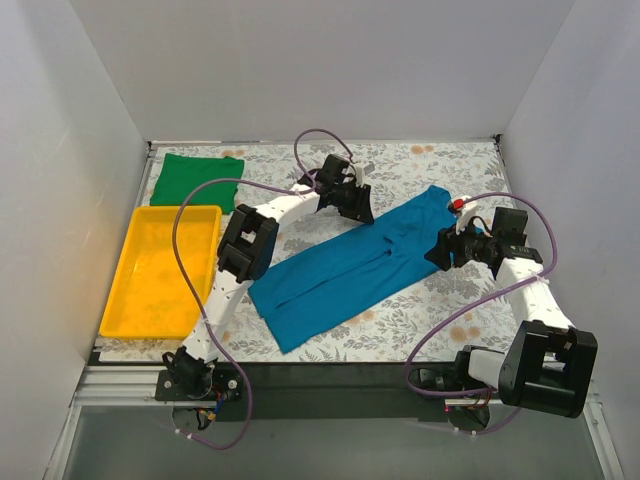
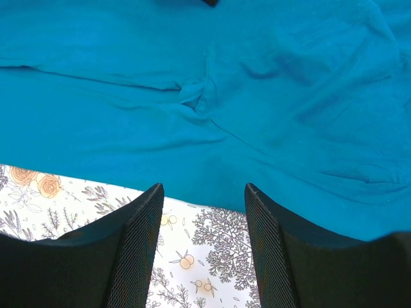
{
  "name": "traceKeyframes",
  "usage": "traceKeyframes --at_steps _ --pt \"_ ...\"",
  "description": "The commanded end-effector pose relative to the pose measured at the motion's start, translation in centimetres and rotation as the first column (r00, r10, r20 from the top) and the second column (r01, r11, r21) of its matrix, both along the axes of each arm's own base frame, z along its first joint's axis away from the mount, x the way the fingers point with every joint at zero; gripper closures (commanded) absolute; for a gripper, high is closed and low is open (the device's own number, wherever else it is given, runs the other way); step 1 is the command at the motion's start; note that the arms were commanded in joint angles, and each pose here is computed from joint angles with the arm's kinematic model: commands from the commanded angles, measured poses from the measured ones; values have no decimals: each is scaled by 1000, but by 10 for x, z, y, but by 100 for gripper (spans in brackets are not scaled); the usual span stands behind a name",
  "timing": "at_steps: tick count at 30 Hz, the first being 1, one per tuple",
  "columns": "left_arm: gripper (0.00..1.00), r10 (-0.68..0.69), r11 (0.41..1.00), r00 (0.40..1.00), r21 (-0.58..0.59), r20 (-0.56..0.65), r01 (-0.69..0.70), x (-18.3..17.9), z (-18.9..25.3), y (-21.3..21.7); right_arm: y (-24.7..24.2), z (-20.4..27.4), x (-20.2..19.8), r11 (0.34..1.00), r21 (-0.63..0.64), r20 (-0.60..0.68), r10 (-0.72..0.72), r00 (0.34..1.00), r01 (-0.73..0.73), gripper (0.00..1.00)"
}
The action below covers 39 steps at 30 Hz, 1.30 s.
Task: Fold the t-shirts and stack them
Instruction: Fold the tshirt
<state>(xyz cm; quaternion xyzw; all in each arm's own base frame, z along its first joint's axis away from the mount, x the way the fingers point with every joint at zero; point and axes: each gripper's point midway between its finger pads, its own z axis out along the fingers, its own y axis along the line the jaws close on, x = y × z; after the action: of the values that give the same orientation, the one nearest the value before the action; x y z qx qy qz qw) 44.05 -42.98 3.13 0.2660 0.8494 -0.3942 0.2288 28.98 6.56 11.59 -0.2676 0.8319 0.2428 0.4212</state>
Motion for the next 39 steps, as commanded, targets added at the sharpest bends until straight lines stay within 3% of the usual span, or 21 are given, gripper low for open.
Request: traceKeyframes --at_steps 1,6,10,14,20,23,27,28,31,34,35,37,38,39 --pt "81 -21 998 998 51 -67 24 -19 -22 -4 1 14 7 1000 22 26 8 1000 -9 40" --pt "99 -28 999 994 32 -107 32 -25 -25 -8 0 13 8 1000 16 25 4 1000 -5 40" --pt "100 15 998 998 53 -60 -12 -13 -14 -3 -1 11 8 1000 13 15 2 1000 -2 40" --pt "100 208 974 978 97 -26 -204 26 0 37 -2 9 8 1000 4 12 -6 1000 6 40" --pt "100 510 851 857 181 -68 -492 58 -6 134 -5 5 9 1000 -8 0 -19 1000 19 41" --pt "100 608 780 791 233 -65 -580 49 -13 176 -8 2 11 999 -16 -10 -31 999 31 41" --pt "99 670 728 741 225 -36 -647 39 -3 201 -9 -2 12 999 -21 -28 -44 999 43 41" --pt "91 681 717 731 227 -29 -659 37 -1 205 -9 -4 12 999 -20 -36 -44 998 43 41" --pt "52 691 713 723 158 8 -683 34 30 209 -3 -5 9 1000 9 -42 -11 999 12 41" --pt "44 669 736 737 49 92 -675 33 81 210 13 -3 4 996 35 -14 88 996 -87 41" --pt "42 670 737 728 -12 145 -676 31 117 213 28 -3 0 989 33 -14 144 990 -143 40" --pt "39 677 721 690 -43 255 -691 27 145 229 47 -8 -6 974 23 -23 228 973 -228 40" --pt "35 682 717 654 -119 327 -687 19 188 237 75 -5 -17 944 18 -27 330 943 -330 40" --pt "32 680 707 619 -127 393 -696 14 203 249 88 -7 -24 909 -10 -5 416 909 -416 40"
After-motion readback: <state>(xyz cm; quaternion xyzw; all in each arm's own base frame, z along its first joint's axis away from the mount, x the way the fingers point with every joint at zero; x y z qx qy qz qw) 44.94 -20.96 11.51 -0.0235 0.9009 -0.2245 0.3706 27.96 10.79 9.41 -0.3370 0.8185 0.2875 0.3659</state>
